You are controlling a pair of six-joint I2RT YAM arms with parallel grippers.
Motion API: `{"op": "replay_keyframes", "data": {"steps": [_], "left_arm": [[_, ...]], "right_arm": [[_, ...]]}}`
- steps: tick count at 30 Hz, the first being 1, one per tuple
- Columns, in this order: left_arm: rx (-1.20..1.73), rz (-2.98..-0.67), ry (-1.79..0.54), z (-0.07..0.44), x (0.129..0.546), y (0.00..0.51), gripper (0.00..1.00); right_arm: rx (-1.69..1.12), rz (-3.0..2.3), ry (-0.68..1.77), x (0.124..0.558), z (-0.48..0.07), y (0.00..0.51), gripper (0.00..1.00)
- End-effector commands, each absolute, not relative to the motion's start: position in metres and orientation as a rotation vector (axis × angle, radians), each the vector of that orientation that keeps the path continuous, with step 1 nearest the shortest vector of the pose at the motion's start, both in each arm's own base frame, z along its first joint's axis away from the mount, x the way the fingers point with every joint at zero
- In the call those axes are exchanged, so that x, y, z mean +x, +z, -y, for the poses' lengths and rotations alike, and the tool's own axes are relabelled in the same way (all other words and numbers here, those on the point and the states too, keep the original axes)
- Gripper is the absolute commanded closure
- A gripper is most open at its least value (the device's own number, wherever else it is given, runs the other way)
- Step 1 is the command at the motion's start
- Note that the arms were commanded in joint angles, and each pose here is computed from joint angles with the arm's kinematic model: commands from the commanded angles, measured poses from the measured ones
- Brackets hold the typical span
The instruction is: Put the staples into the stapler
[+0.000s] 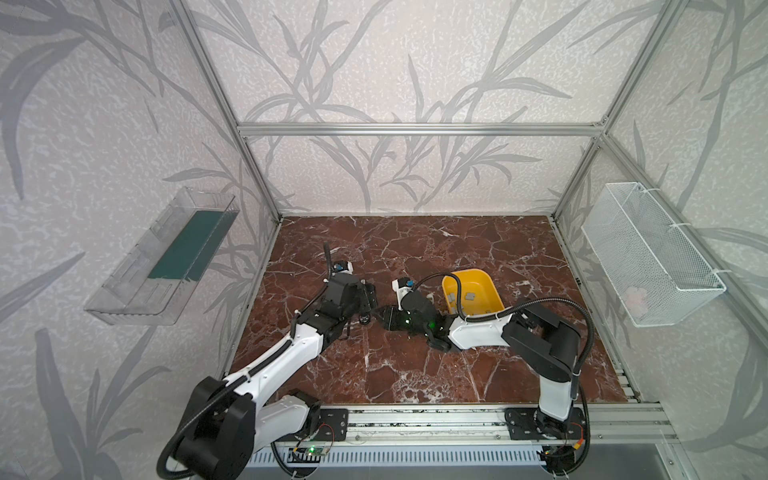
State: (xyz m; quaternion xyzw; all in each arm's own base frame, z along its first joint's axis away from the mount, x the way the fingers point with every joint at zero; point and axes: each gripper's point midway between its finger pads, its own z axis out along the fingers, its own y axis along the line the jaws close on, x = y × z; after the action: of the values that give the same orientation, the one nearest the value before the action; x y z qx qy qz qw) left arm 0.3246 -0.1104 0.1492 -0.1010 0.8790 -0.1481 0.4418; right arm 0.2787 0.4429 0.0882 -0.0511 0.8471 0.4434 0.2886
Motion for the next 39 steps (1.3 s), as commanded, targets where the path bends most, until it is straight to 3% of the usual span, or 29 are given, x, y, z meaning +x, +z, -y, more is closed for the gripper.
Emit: {"op": "replay_keyframes", "data": {"steps": [1,8,16,23,35,39], "left_arm": [[-0.352,-2.115,-0.195,0.069,0.315,0.161,0.18],[-0.497,-2.124,-0.315,0.045,0.309,0.125,0.32],[-0.409,-2.209,-0.494,0.077,0.316,0.094,0.34],[-0.405,-2.258,-0.496,0.080,0.314,0.076,0.35],[-0.417,-2.305,-0.473,0.079,0.314,0.057,0.55],[-0.423,-2.320,-0.459,0.078,0.313,0.049,0.57]], "right_arm": [[-0.243,-2.213,1.085,0.289,-0.448,0.114,0.72],[-0.339,-2.247,1.017,0.306,-0.468,0.114,0.73],[-0.373,-2.345,0.947,0.311,-0.478,0.082,0.73],[-0.366,-2.420,0.922,0.305,-0.476,0.047,0.73],[-0.335,-2.470,0.838,0.295,-0.463,0.012,0.74],[-0.324,-2.501,0.815,0.288,-0.460,-0.008,0.74]]}}
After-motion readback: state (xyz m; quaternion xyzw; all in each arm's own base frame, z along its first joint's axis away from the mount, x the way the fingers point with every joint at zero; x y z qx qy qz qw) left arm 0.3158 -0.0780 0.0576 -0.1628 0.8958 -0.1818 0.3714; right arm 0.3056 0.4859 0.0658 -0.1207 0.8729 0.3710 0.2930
